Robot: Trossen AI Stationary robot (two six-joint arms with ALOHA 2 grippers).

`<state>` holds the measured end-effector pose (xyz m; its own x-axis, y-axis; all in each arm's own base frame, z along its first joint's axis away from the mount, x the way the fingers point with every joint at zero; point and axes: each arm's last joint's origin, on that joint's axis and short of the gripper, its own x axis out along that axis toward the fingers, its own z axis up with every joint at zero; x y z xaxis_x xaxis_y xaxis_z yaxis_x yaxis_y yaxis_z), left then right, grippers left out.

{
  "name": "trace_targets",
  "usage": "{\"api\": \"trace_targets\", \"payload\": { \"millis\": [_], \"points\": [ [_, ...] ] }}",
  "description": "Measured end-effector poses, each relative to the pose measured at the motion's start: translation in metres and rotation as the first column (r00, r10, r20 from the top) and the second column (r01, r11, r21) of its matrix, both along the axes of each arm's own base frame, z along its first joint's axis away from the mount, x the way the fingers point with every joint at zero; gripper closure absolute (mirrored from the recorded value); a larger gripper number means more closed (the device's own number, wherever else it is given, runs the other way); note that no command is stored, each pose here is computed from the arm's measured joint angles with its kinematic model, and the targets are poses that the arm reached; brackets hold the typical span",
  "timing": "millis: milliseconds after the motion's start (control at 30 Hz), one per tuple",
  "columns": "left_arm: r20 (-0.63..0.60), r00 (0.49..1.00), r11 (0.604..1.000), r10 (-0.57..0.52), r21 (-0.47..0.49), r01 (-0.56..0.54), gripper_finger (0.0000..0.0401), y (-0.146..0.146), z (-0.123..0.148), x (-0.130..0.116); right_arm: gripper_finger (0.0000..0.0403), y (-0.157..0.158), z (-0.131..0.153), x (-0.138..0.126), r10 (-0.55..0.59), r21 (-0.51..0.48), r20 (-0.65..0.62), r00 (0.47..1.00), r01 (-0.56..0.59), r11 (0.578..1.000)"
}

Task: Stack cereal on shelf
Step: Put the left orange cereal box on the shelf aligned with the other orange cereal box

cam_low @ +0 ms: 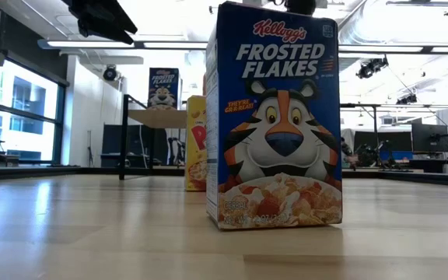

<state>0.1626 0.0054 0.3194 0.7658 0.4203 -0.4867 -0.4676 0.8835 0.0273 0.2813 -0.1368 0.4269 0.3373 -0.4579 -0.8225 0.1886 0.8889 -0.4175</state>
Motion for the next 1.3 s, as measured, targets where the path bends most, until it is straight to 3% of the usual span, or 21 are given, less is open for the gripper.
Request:
{"api": "trace_targets", "payload": {
  "millis": [433, 833, 1300],
  "points": [
    [0.000, 1.000, 1.000, 0.000, 0.000, 0.000, 0.0181, 0.000, 0.000, 0.000, 0.0171, 0.026, 0.026, -0.015, 0.019, 0.071, 0.038, 0.999, -0.021, 0.997],
    [0.000, 1.000, 1.000, 0.000, 0.000, 0.000, 0.0181, 0.000, 0.000, 0.000, 0.0171, 0.035, 0.006, -0.057, -0.109, 0.206, 0.037, 0.993, 0.099, 0.974],
    [0.000, 1.000, 1.000, 0.000, 0.000, 0.000, 0.0181, 0.000, 0.000, 0.000, 0.0171, 0.062, -0.038, -0.097, -0.190, 0.230, 0.238, 0.952, 0.135, 0.964]
  ]
}}
